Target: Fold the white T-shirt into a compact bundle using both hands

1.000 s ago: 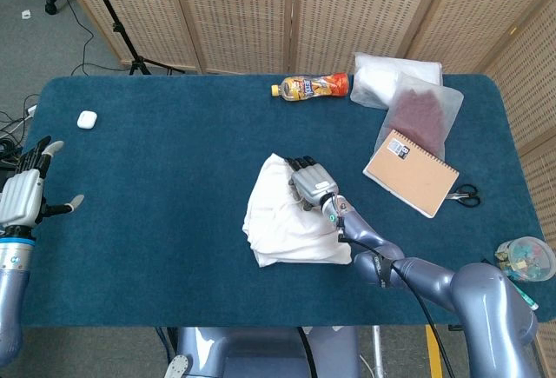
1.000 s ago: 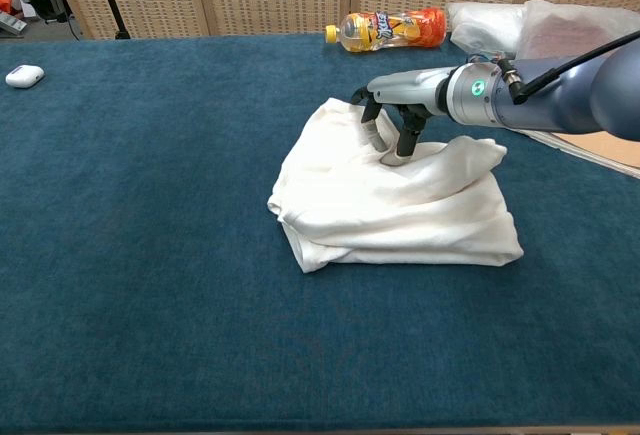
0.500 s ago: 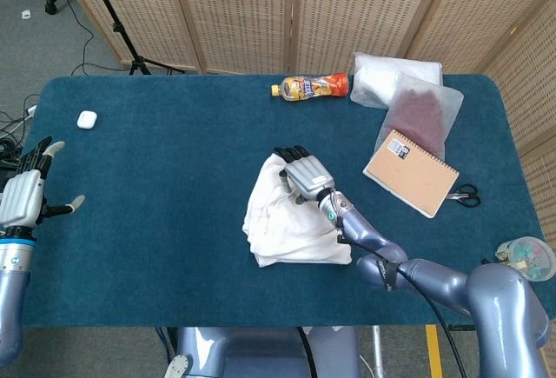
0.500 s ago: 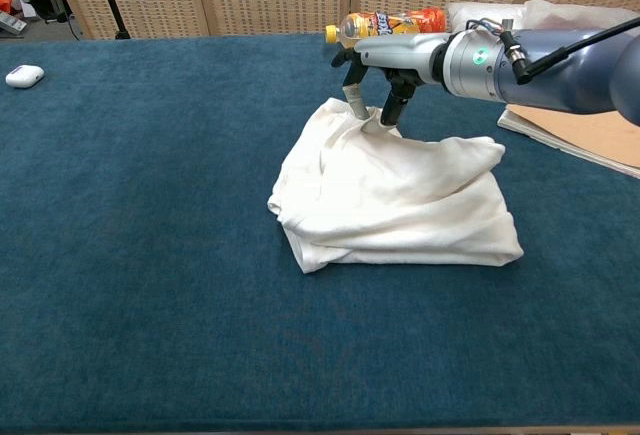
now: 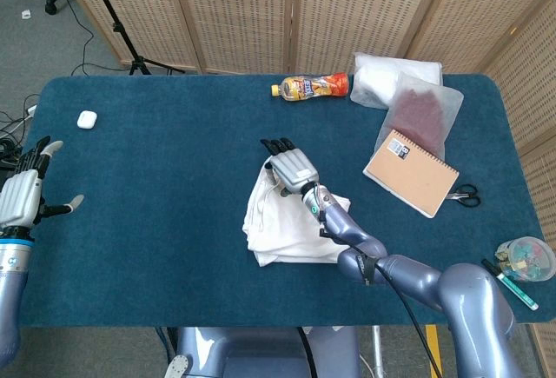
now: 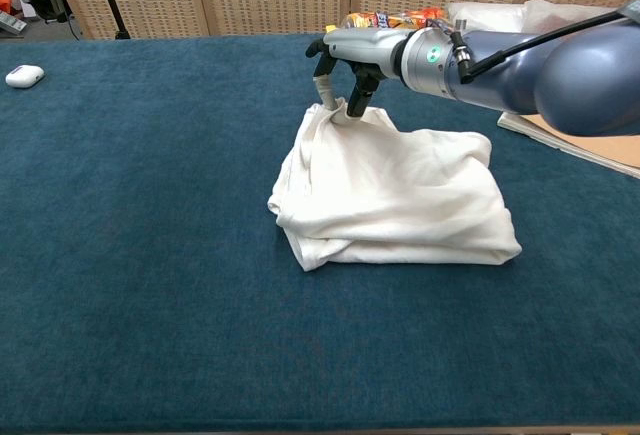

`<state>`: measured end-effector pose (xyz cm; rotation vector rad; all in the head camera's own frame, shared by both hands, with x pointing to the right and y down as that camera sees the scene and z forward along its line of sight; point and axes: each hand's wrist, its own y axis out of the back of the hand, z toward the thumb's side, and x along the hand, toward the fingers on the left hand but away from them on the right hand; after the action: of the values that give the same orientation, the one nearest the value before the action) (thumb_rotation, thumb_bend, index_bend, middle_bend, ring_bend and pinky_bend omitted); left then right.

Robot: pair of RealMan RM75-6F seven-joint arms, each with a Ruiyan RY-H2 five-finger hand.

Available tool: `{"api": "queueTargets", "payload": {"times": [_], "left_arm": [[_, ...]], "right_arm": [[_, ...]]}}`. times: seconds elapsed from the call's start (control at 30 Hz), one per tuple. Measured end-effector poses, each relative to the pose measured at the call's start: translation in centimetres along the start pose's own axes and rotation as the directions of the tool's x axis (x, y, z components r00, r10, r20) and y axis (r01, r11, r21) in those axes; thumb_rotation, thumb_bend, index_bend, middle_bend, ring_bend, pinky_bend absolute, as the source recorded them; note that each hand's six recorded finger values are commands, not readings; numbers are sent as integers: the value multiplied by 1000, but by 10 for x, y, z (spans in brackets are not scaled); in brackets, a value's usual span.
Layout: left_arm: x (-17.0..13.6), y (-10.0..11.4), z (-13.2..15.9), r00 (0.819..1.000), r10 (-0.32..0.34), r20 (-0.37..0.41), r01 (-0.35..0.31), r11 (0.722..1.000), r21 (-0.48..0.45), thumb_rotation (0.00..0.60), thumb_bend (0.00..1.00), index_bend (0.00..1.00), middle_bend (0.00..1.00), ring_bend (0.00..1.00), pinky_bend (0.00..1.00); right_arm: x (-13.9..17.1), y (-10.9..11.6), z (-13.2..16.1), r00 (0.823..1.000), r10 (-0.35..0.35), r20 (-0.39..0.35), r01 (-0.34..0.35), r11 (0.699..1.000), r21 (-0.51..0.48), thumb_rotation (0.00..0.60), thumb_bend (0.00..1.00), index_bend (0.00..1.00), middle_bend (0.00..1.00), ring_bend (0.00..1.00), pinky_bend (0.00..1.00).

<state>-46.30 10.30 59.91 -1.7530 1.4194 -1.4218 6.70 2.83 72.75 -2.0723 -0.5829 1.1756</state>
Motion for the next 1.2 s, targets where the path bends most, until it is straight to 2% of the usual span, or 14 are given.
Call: {"api": "queueTargets", "payload": {"times": [0.63,0.7,0.73,0.77,0.83,0.87,0.93,1.2], "left_arm": [[0,4,-1,1000,3,-2,-3,1000,-18,600,215,0,0,0,0],[1,4,-1,1000,2,-3,-2,1000,-19,600,215,0,0,0,0],[1,4,-2,1000,2,-3,-2,1000,-19,600,215,0,0,0,0],[1,4,-2,1000,2,-2,-2,1000,-19,600,215,0,0,0,0],[1,4,-2,1000,4,-3,-4,1000,-20,600,215,0,0,0,0],[1,5,-2,1000,5,-4,-5,1000,-20,600,215,0,0,0,0],[1,4,-2,1000,4,-4,-4,1000,-20,600,215,0,0,0,0],[1,2,-1,1000,-3,0,3,1000,-17,600,215,0,0,0,0]], "right_arm": [[-18,-29,13,999,49,6,-49,998,50,600,742,706,28,0,0],[-18,-30,15,999,44,0,-44,998,55,600,632,651,18,0,0],[-18,-30,15,999,40,-1,-40,998,57,600,475,540,10,0,0],[-18,-30,16,999,35,-2,-34,998,59,600,281,370,2,0,0],[-17,-29,17,1000,26,-6,-25,998,52,600,52,110,0,0,0],[-17,-28,17,1000,22,-8,-22,999,48,600,4,30,0,0,0],[-17,-25,18,1000,4,-14,-3,999,43,600,0,0,0,0,0],[-4,-3,29,994,-76,-76,78,996,30,600,0,0,0,0,0]]}}
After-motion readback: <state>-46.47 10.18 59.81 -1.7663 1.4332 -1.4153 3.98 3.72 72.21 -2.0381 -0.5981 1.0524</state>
